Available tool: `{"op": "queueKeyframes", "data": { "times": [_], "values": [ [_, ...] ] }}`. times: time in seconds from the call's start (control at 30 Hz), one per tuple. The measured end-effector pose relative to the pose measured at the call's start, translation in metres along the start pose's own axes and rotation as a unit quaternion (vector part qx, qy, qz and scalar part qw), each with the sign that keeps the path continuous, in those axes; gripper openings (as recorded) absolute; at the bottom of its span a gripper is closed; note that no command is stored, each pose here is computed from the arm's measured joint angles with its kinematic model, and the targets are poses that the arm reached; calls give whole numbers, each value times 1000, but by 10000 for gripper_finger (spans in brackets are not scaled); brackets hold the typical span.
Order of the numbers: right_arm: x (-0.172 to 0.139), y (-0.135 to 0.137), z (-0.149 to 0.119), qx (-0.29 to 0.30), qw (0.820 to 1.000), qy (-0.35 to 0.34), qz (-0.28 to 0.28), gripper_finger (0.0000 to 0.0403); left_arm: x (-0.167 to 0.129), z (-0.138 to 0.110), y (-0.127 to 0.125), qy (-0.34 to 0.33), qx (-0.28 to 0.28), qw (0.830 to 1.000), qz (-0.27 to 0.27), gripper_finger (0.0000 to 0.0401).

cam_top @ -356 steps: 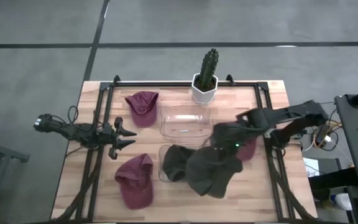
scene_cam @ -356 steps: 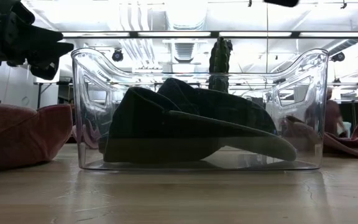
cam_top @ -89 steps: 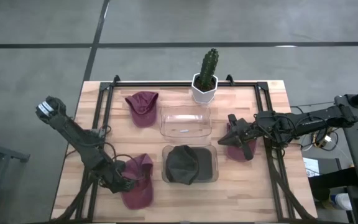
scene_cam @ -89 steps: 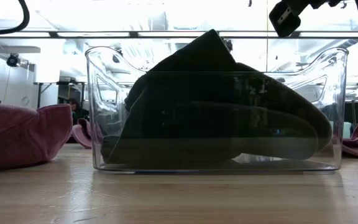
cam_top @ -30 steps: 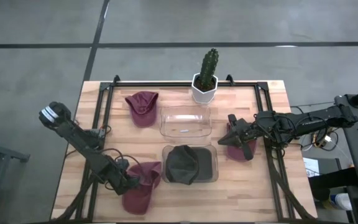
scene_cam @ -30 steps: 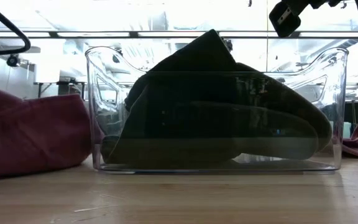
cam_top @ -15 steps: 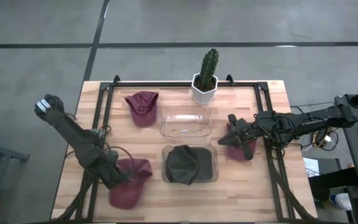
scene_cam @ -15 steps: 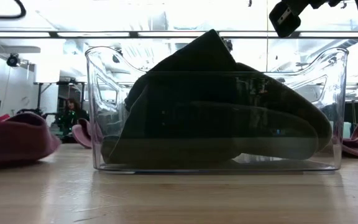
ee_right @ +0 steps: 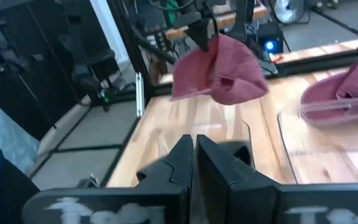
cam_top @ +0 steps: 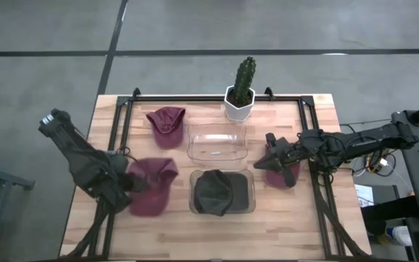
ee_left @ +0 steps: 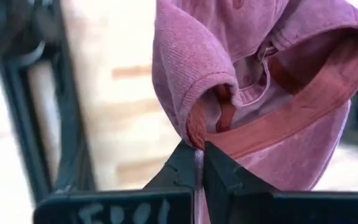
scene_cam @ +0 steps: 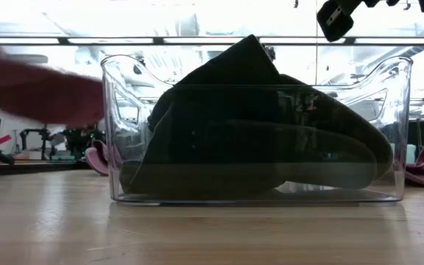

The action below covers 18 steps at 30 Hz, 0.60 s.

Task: Pick & Place hat
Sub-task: Put the bottom red cap into the top transparent bin

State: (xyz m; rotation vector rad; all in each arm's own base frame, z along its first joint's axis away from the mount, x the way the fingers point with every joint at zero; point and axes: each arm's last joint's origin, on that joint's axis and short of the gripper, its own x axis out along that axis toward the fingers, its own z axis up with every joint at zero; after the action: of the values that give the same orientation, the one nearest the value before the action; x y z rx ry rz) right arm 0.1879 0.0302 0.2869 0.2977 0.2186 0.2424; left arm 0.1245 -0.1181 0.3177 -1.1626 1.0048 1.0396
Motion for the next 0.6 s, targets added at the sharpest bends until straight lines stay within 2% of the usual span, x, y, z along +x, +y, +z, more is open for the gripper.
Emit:
{"op": "queueKeyframes", "data": {
  "times": [0.13, 0.23, 0.43, 0.6],
  "values": [
    [6, 0, 4, 16, 1000, -24, 7, 18, -16, 8, -6, -43, 6, 999, -32, 7],
    [13, 0, 5, 15, 999, -36, 11, 18, -23, 15, -12, -88, 13, 993, -79, 7],
    [28, -3, 5, 13, 998, -54, 16, 22, -31, 32, -25, -179, 13, 974, -137, 7],
    [41, -4, 12, 14, 999, -47, 9, 61, -36, 44, -39, -256, 8, 948, -189, 7]
  ]
}}
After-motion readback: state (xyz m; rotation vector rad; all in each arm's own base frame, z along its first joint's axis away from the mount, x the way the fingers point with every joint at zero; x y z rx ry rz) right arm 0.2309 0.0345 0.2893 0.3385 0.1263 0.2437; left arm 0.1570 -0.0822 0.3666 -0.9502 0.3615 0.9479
